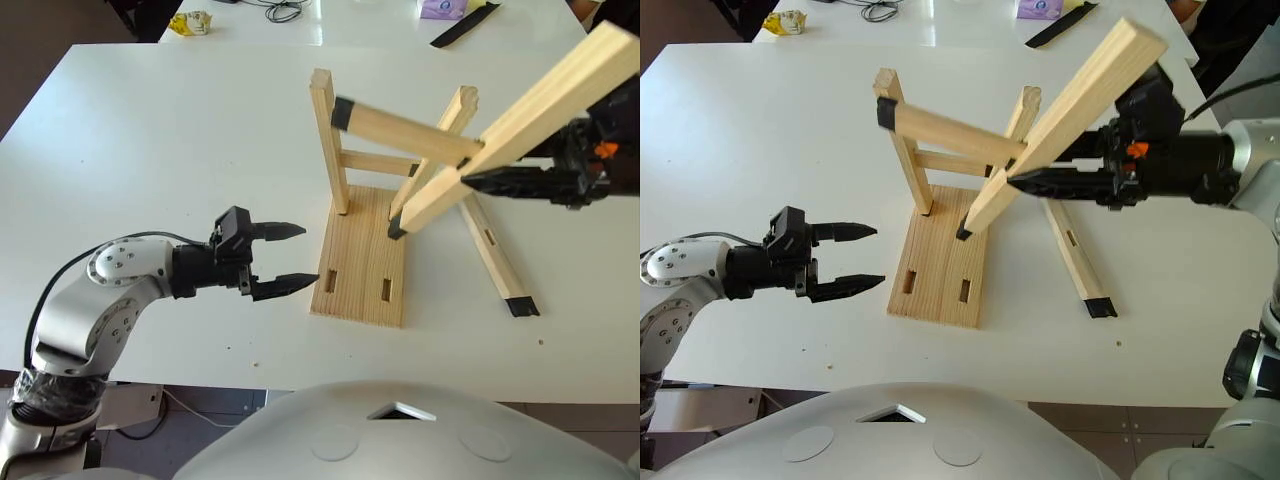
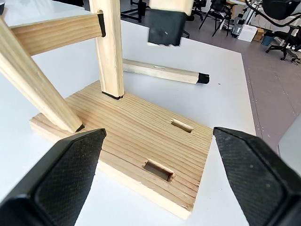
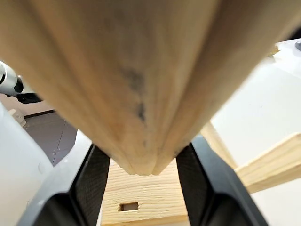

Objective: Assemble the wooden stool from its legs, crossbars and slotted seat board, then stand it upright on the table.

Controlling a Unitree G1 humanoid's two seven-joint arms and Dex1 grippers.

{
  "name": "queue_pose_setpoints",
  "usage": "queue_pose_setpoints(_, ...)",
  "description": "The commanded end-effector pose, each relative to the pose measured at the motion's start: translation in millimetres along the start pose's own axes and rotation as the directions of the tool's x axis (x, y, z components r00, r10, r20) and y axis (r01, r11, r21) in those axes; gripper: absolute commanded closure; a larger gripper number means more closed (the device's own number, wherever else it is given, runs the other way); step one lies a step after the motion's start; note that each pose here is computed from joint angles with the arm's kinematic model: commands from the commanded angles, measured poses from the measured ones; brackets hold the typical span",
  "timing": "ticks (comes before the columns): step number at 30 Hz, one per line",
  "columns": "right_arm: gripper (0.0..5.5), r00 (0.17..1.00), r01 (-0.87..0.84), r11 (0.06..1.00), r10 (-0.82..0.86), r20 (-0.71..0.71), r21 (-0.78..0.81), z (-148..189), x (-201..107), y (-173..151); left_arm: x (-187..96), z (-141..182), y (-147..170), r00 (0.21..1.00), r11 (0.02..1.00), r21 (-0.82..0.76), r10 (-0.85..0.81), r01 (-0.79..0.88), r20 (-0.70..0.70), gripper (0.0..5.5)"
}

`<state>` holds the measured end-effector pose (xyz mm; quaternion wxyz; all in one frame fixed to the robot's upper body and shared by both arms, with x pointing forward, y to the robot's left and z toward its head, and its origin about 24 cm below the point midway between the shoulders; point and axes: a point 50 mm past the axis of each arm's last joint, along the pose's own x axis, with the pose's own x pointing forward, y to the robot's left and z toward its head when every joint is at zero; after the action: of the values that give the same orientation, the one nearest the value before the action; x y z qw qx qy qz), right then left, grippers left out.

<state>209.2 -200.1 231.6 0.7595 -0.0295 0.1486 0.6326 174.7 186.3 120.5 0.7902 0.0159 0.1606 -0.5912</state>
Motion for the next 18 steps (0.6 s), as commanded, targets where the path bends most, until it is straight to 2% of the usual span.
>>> queue_pose_setpoints(1, 3.48, 0.994, -0.079, 0.996, 0.077, -0.078, -0.030, -9, 8, 23, -2, -7, -14, 0.999, 1.000, -0.002, 0.002, -0.002, -0.050, 1.26)
queue_pose_setpoints(5, 3.48, 0.982, -0.066, 0.990, 0.042, -0.185, -0.127, -25, 24, 32, 3, -9, -23, 0.999, 1.000, -0.012, -0.009, 0.008, -0.044, 1.26)
queue_pose_setpoints(11, 3.48, 0.980, -0.003, 0.975, -0.042, -0.196, -0.223, -38, 32, 27, 6, -2, -39, 0.998, 0.998, -0.009, -0.057, 0.057, -0.021, 1.26)
queue_pose_setpoints(18, 3.48, 0.977, 0.001, 0.976, -0.047, -0.207, -0.219, -47, 29, 24, 2, -8, -39, 0.998, 0.999, -0.018, -0.034, 0.034, -0.044, 1.26)
